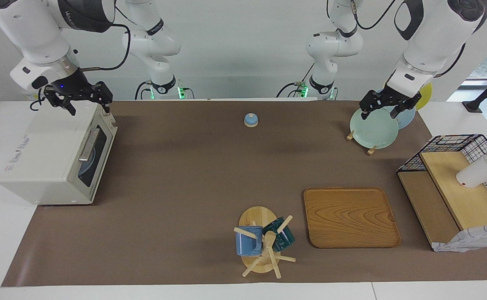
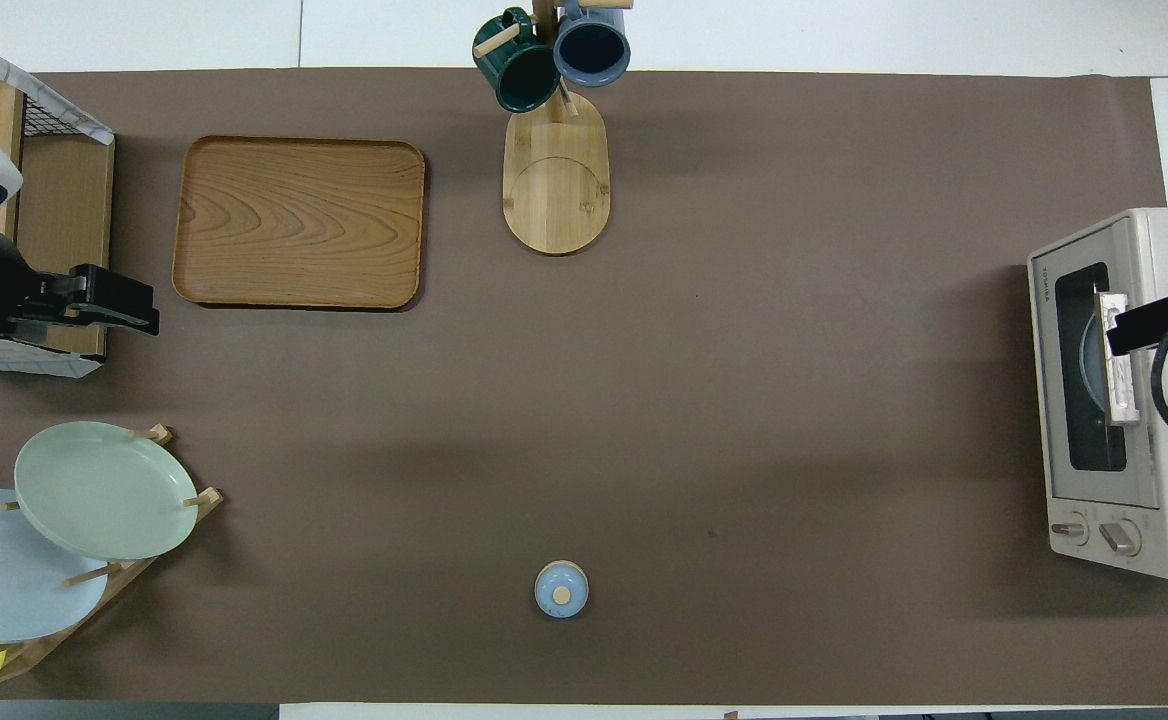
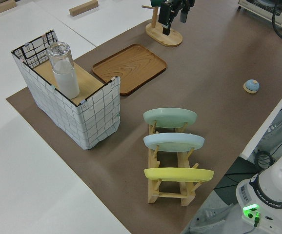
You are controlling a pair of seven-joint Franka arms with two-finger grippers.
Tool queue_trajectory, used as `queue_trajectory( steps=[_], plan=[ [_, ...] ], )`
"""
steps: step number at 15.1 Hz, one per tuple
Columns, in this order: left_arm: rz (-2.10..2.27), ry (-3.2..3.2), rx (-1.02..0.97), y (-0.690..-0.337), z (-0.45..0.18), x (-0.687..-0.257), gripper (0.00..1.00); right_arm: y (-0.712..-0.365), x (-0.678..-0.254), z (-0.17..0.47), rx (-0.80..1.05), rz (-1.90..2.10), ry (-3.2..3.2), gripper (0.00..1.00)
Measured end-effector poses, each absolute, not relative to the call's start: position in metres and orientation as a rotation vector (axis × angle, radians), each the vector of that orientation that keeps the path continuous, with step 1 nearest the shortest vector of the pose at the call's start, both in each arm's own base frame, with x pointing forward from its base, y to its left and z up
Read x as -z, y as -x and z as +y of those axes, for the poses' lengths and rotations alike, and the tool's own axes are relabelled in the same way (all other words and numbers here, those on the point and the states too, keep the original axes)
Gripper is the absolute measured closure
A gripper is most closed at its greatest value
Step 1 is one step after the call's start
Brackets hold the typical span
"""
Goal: Put eggplant into oven
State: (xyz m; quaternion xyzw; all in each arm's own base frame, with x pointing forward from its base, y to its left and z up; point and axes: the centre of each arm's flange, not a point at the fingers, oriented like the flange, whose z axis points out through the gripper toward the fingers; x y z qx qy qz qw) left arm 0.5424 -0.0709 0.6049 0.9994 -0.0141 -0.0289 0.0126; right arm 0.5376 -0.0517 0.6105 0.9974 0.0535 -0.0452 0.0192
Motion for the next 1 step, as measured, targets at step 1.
queue_trajectory(
  steps=[1],
  plan=[
    [-0.044,-3.115,0.09,-0.5424,-0.0709,-0.6049,0.0,-0.5376,-0.6106,-0.0516,0.14,0.166,-3.096,0.0]
  ],
)
